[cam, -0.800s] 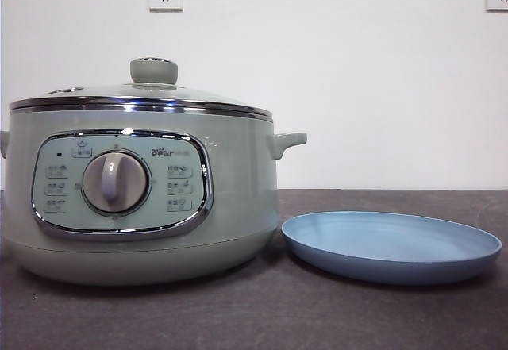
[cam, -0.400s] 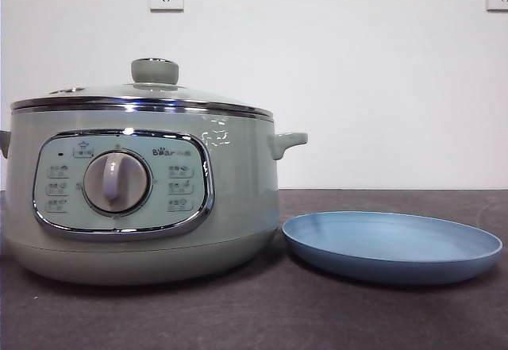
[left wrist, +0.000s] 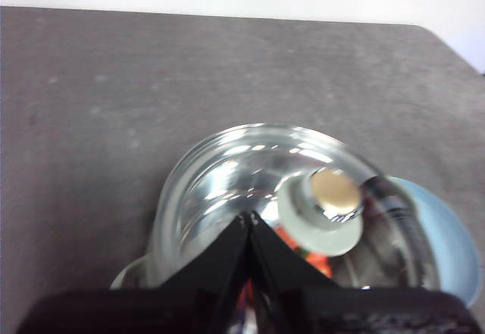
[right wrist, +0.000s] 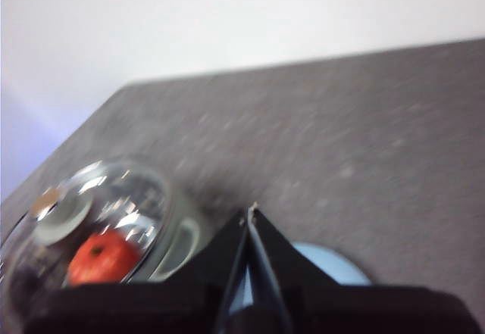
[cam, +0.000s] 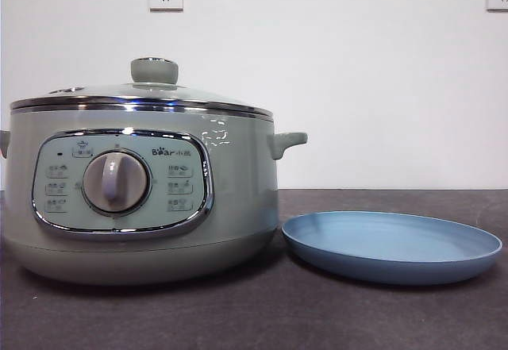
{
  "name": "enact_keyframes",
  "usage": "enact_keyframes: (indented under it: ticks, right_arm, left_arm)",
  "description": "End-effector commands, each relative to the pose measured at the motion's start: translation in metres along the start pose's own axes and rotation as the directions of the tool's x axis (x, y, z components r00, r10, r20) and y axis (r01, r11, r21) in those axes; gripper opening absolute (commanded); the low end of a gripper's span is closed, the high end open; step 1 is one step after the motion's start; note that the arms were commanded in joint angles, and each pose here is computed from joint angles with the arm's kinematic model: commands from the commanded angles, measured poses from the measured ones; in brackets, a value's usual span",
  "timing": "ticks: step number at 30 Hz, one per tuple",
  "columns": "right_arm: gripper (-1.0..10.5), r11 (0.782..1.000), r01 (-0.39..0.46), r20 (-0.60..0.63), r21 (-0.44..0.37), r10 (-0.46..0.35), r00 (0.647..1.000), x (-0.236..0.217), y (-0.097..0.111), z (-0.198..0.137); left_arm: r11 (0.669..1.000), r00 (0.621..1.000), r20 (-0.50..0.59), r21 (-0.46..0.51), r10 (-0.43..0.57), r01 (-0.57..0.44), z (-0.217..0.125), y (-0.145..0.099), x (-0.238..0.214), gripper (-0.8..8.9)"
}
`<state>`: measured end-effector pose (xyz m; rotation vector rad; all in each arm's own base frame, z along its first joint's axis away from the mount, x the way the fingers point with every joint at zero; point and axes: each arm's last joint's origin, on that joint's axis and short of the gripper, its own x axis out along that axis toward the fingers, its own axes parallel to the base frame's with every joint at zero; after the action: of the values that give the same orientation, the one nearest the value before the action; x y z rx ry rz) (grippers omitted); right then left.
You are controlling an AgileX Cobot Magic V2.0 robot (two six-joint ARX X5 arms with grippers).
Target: Take the pumpkin out from the steamer,put the pumpkin in the blue plate,close the lid
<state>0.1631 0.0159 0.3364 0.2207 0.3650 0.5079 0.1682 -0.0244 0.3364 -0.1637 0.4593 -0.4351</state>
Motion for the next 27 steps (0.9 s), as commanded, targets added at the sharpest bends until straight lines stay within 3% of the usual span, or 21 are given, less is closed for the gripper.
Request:
enact_keyframes:
  ticks: [1, 4, 6, 8, 12, 22, 27]
  right_arm:
    - [0.0, 0.996, -0.07, -0.079, -0.053, 0.066, 0.995, 0.007, 0.0, 0.01]
    - [0.1, 0.994, -0.098, -0.126, -0.039, 0.092, 0.988, 0.013, -0.002, 0.017]
    - [1.0, 0.995, -0.093, -0.135, -0.034, 0.087, 0.987, 0.015, -0.003, 0.018]
    - [2.5, 0.996, -0.081, -0.139, -0.031, 0.076, 0.987, 0.017, -0.005, 0.017]
    - [5.7, 1.0, 0.018, -0.136, -0.025, -0.021, 0.99, 0.017, -0.007, 0.017]
    - [6.0, 0.999, -0.019, -0.151, -0.032, 0.014, 0.988, 0.02, -0.001, 0.016]
    - [6.0, 0.999, -0.028, -0.155, -0.03, 0.023, 0.988, 0.021, 0.001, 0.015]
  left_arm:
    - [0.998, 0.999, -0.002, 0.03, -0.049, 0.049, 0.01, -0.003, 0.0, 0.8]
    - [0.996, 0.997, 0.001, 0.038, -0.08, 0.08, 0.017, -0.007, 0.0, 3.56]
    - [0.995, 0.996, 0.005, 0.045, -0.088, 0.087, 0.018, -0.009, 0.0, 4.33]
    - [0.994, 0.995, 0.002, 0.047, -0.095, 0.095, 0.018, -0.01, 0.001, 4.4]
    - [0.992, 0.993, -0.005, 0.051, -0.114, 0.114, 0.018, -0.014, 0.002, 4.4]
    - [0.978, 0.98, -0.041, 0.062, -0.196, 0.199, 0.022, -0.029, 0.026, 4.42]
    - [0.977, 0.98, -0.108, 0.117, -0.166, 0.178, 0.027, -0.045, 0.046, 4.42]
